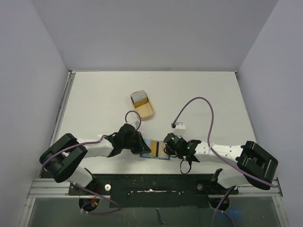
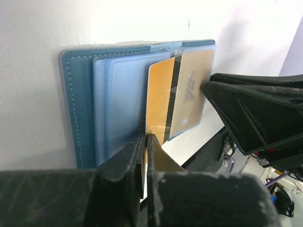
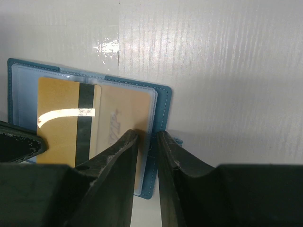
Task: Put the credit cards into the card holder
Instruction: Insert the credit card into the card holder.
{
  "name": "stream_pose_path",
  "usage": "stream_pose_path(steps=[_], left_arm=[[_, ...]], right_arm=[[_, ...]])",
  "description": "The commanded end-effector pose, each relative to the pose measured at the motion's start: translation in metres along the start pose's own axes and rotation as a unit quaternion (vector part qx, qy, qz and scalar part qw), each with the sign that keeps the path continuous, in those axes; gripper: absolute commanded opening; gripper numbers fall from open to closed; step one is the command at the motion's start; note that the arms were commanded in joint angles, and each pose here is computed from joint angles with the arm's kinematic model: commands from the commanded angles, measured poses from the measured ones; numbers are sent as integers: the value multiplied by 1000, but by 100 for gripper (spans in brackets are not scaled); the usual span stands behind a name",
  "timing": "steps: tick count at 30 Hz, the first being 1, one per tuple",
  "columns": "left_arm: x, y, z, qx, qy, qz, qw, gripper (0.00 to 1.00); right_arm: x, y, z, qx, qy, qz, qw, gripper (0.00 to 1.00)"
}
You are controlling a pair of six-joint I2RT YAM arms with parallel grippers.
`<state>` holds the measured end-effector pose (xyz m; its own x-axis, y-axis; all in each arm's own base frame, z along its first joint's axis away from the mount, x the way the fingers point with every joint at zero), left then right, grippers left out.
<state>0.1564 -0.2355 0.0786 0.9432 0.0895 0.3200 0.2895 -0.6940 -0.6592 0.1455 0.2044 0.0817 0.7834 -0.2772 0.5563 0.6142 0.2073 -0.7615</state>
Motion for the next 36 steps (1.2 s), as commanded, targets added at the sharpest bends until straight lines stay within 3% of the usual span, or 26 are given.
stream_pose_path(steps=[1,20,26,36], left_arm=[[5,6,-8,-18,12,-16,1000,0],[-5,20,-21,-39,18,1,999,0],[-2,17,-27,-44,27,-9,999,15],[3,13,-33,-46,47,-23,998,26]], right_arm=[[-6,-3,-5,-5,2,5,1000,24],[-4,-4,-1,3,9,7,1000,25],[8,-20,6,17,11,-1,1000,34],[10,-29,0,26,22,-3,999,36]])
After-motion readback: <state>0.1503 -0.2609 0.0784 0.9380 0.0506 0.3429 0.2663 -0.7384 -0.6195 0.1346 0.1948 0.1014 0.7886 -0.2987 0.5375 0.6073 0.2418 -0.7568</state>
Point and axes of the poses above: each gripper's point midway between its finger pads, its own y axis out along the fingers, its own z axis along the line the jaws close on, x = y × z, the point moved 8 cm from there along -y, back along the fingers, and after that the axes turned 11 degrees about y, right-handed, at the moved point
